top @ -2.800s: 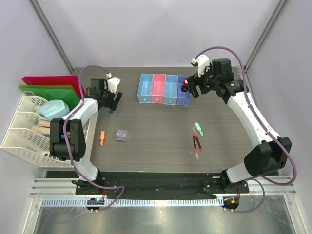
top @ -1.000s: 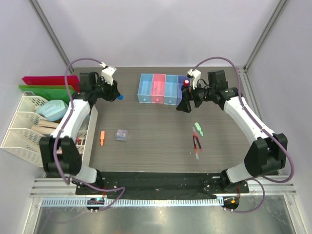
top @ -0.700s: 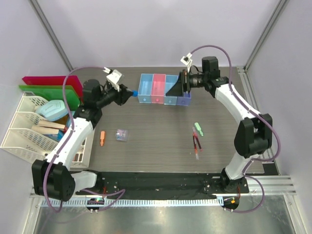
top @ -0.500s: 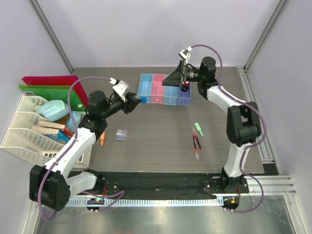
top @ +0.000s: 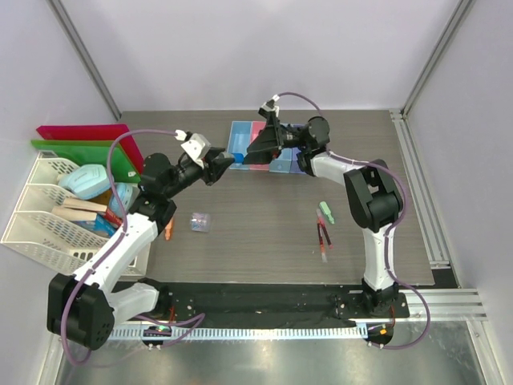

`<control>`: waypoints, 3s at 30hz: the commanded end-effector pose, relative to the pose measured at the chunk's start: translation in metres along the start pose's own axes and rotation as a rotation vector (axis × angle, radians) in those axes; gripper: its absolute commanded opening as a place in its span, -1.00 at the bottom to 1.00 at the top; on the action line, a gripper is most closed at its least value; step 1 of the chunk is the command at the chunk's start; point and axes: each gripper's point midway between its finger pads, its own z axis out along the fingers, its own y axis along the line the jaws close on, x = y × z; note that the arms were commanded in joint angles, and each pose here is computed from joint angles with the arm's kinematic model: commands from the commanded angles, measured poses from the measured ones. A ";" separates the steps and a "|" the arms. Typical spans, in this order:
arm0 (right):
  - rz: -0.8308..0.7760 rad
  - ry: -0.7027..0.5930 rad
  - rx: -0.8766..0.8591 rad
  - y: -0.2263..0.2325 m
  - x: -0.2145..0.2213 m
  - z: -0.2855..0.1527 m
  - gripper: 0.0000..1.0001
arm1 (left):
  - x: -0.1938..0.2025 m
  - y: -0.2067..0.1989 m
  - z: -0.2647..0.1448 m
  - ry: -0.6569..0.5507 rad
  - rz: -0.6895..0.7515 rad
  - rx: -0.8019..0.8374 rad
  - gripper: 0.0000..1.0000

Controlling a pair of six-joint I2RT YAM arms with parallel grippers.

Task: Sort the stationery into containers
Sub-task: Pick up the stationery from the center of the board, then place the stationery in the storage box.

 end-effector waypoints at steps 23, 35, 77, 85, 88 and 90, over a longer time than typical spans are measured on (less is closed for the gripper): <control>-0.247 0.105 -0.101 0.036 0.020 0.022 0.30 | -0.017 -0.016 -0.002 -0.065 0.026 0.073 -1.00; -0.285 0.108 -0.111 0.055 0.022 0.022 -0.21 | -0.011 -0.015 -0.001 -0.051 0.027 0.072 -1.00; -0.380 -0.093 0.006 0.054 -0.040 -0.030 -0.97 | -0.017 -0.024 -0.012 0.059 0.109 0.094 0.99; -0.396 -0.344 0.400 0.001 -0.132 -0.118 -0.98 | -0.009 -0.005 -0.018 0.080 0.154 0.001 1.00; -0.443 -0.382 0.621 -0.024 -0.156 -0.157 -0.98 | -0.002 0.004 -0.021 0.112 0.182 -0.041 1.00; -0.427 -0.371 0.765 -0.042 -0.158 -0.182 -0.98 | 0.006 0.010 -0.023 0.147 0.201 -0.063 1.00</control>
